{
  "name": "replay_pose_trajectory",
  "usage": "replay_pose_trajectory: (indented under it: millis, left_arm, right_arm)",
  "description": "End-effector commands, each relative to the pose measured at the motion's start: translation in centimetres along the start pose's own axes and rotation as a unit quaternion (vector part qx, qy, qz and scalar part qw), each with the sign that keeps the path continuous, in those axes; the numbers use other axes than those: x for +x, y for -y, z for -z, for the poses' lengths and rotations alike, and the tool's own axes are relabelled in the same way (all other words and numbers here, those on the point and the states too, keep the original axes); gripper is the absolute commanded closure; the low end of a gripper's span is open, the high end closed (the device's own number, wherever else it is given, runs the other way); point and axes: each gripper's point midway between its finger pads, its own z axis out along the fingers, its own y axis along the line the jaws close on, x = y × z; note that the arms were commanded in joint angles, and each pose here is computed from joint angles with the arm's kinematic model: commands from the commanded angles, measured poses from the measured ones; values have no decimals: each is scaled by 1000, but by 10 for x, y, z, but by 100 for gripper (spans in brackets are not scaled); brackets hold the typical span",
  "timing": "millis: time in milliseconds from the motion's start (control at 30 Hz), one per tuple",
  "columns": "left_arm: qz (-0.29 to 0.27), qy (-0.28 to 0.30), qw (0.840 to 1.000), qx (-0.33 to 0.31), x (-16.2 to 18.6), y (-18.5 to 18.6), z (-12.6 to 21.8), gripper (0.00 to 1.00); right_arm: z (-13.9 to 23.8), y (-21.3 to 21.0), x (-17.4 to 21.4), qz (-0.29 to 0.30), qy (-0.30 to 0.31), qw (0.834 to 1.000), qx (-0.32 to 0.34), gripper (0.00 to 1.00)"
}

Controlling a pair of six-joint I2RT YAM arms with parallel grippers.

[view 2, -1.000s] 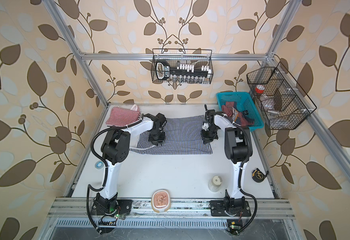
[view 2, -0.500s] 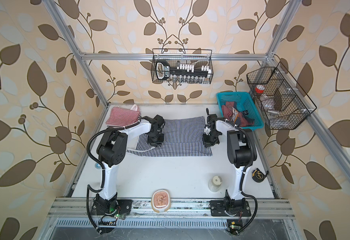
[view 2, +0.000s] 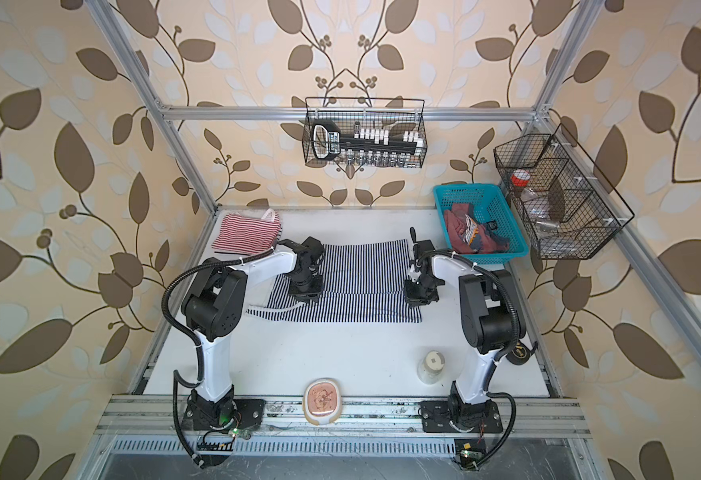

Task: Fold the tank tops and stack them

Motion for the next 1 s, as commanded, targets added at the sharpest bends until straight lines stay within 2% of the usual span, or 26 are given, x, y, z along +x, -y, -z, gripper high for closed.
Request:
replay_pose_trajectory:
  millis: [0, 133, 233, 300, 367, 400, 467, 667, 700, 833, 967]
  left_arm:
    - [10, -2, 999, -30, 9, -14, 27, 71]
    - [0, 46, 999, -24, -9, -5, 71, 69]
    - [-11, 90, 996, -23, -33, 4, 106, 67]
    - [-11, 110, 993, -29, -52, 6, 119, 66]
    - [-13, 121, 992, -33, -71, 6, 124, 63]
    - [-11, 124, 992, -34, -82, 5, 123, 55]
    - [-2, 131, 991, -34, -101, 1, 124, 48]
    - [26, 163, 986, 34, -162, -3, 111, 46]
    - [28, 164, 985, 46, -171, -2, 106, 46]
    - [30, 163, 982, 89, -193, 6, 86, 46]
    - [29, 166, 980, 106, -207, 10, 66, 46]
  right_arm:
    - [0, 6, 16, -8, -29, 999, 22, 100]
    - [35, 0, -10, -9, 19, 1000, 16, 100]
    - [72, -14, -44, 2, 77, 997, -4, 99]
    - [90, -19, -64, 10, 103, 995, -6, 94]
    - [100, -23, -82, 21, 121, 992, -7, 94]
    - [104, -24, -92, 27, 130, 991, -4, 94]
    - [107, -21, -109, 32, 148, 988, 6, 94]
    - [96, -5, -160, 1, 189, 982, -8, 93]
    - [92, -2, -168, -7, 194, 981, -11, 89]
    - [77, 6, -195, -29, 214, 976, -26, 86]
    - [63, 6, -213, -40, 223, 973, -50, 85]
